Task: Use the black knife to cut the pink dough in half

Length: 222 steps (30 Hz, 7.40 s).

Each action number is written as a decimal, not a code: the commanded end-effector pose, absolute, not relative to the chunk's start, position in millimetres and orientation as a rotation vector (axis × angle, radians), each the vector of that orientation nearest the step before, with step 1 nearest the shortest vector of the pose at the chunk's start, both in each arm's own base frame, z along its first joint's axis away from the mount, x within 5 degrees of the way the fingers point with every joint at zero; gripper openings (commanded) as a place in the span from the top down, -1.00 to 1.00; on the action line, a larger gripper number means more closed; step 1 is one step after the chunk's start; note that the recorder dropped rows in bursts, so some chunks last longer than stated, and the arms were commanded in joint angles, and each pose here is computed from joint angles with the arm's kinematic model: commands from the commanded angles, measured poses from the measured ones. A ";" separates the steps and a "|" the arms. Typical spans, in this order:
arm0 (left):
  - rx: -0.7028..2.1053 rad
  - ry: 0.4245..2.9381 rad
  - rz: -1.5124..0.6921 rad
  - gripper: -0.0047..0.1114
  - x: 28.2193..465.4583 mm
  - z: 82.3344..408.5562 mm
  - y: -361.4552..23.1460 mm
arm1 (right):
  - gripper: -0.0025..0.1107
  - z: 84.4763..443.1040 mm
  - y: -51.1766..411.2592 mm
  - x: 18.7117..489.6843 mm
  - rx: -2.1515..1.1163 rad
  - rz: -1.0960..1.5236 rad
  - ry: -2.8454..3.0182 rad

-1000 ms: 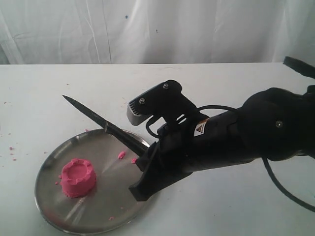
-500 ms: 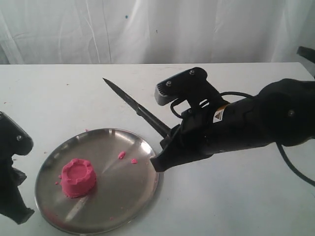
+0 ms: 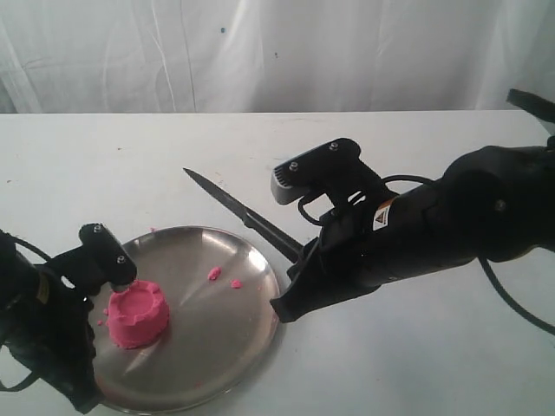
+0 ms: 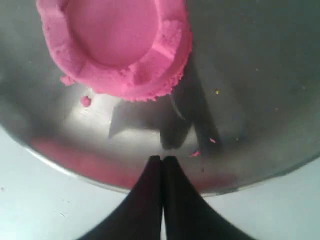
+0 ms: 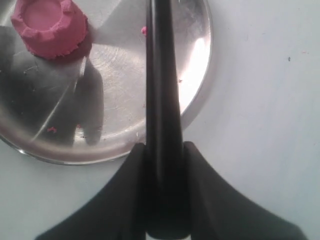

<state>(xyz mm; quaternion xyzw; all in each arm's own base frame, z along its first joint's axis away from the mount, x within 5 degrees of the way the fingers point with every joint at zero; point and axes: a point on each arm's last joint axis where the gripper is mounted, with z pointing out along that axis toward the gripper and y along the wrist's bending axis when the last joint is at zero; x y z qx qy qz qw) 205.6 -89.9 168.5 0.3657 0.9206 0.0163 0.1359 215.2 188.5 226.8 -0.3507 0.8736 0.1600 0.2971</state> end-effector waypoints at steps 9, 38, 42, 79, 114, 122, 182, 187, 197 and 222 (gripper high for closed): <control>1.064 2.587 0.039 0.92 228.4 137.4 -101.0 | 0.96 228.3 187.4 217.2 -0.910 0.421 2.304; 1.100 2.162 0.170 0.92 227.9 232.5 -95.1 | 0.96 212.4 205.1 220.7 -1.233 0.459 2.259; 1.100 2.160 0.169 0.92 227.8 232.1 -95.2 | 0.96 209.8 224.0 212.3 -1.471 0.711 2.167; 0.345 2.317 -0.101 0.92 269.1 202.8 -75.9 | 0.96 167.2 231.1 240.3 -1.397 0.519 2.201; 0.239 2.427 -0.145 0.92 278.4 169.5 -79.4 | 0.96 158.8 231.8 240.8 -1.401 0.524 2.231; 0.242 2.497 -0.122 0.92 278.3 155.4 -78.6 | 0.96 158.9 231.7 241.6 -1.396 0.517 2.228; 0.207 2.431 -0.149 0.92 275.8 174.1 -78.1 | 0.96 135.6 233.0 242.9 -1.364 0.532 2.334; 0.243 2.449 -0.152 0.92 275.0 168.0 -84.6 | 0.96 135.6 233.0 242.9 -1.364 0.532 2.334; 0.319 2.490 -0.141 0.92 272.4 156.4 -94.5 | 0.96 135.6 233.0 242.9 -1.364 0.532 2.334; 0.326 2.460 -0.146 0.92 259.1 165.0 -89.9 | 0.96 135.6 233.0 242.7 -1.365 0.533 2.335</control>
